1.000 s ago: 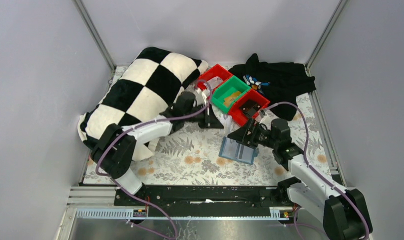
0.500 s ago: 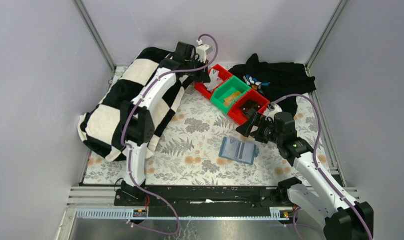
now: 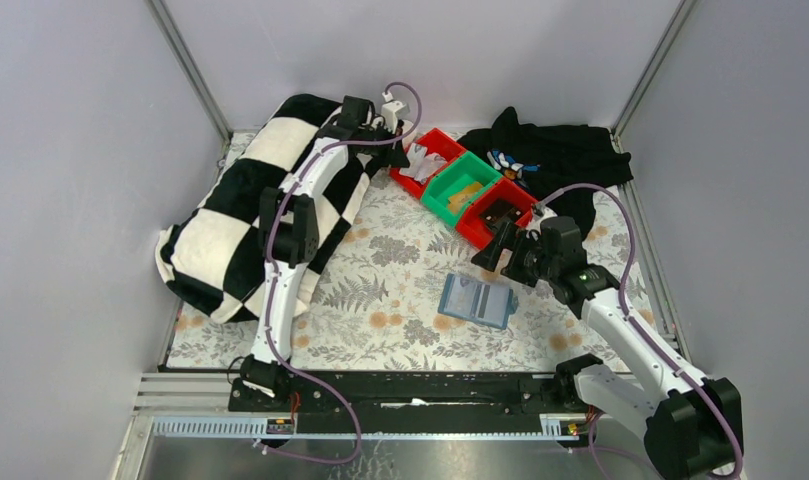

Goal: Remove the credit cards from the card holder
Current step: Place the credit card in the storage box.

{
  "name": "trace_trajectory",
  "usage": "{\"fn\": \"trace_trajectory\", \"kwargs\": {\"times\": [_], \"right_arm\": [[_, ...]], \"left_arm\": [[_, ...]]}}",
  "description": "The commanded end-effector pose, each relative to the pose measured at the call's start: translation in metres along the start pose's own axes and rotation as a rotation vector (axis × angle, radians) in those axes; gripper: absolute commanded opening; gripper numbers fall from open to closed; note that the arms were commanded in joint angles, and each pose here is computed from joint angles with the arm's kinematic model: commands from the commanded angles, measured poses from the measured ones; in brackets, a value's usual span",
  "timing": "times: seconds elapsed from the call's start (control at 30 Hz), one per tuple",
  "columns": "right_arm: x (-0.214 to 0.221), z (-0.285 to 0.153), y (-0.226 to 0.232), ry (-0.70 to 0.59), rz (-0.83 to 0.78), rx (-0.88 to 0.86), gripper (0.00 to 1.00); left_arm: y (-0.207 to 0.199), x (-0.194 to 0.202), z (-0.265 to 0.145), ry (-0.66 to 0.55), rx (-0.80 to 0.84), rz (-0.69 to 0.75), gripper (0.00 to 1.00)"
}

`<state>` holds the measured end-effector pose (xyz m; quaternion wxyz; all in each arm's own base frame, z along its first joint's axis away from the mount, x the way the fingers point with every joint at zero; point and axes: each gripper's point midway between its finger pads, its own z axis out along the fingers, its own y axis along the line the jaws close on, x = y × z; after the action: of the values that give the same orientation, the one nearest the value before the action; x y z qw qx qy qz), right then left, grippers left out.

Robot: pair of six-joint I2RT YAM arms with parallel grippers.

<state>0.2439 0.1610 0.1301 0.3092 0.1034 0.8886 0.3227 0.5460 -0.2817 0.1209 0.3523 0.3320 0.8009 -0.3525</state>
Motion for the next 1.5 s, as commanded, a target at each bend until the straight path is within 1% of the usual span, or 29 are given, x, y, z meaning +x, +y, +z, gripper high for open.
{"fn": "trace_trajectory", "kwargs": {"times": [0.0,0.33,0.83,1.07,1.1,1.13,1.23,1.27,1.33,1.47], "right_arm": [[-0.017,0.000,0.004,-0.035,-0.022,0.015,1.00],[-0.016,0.011,0.000,-0.007,-0.016,0.030,1.00],[-0.012,0.012,-0.003,-0.005,-0.006,0.037,1.00],[-0.010,0.010,-0.005,-0.008,0.000,0.038,1.00],[-0.011,0.010,-0.005,-0.008,-0.001,0.038,1.00],[-0.011,0.010,-0.004,-0.009,0.000,0.036,1.00],[-0.011,0.009,-0.004,-0.011,0.001,0.033,1.00],[-0.011,0.008,-0.003,-0.012,0.001,0.031,1.00],[-0.011,0.006,-0.002,-0.017,0.000,0.030,1.00],[-0.012,0.002,-0.002,-0.030,0.001,0.034,1.00]], "left_arm": [[-0.002,-0.037,0.006,-0.139,0.079,0.081,0.00],[0.003,-0.029,0.030,-0.186,0.156,0.024,0.00],[0.008,-0.016,0.037,-0.154,0.126,-0.006,0.00],[0.013,-0.009,0.044,-0.126,0.071,-0.006,0.00],[0.015,-0.010,0.044,-0.127,0.061,-0.010,0.11],[0.014,-0.011,0.045,-0.128,0.056,-0.009,0.19],[0.012,-0.020,0.044,-0.140,0.035,0.000,0.40],[0.011,-0.023,0.044,-0.145,0.025,0.005,0.45],[0.004,-0.035,0.039,-0.161,0.016,0.024,0.48],[-0.014,-0.068,0.018,-0.204,-0.023,0.069,0.50]]}}
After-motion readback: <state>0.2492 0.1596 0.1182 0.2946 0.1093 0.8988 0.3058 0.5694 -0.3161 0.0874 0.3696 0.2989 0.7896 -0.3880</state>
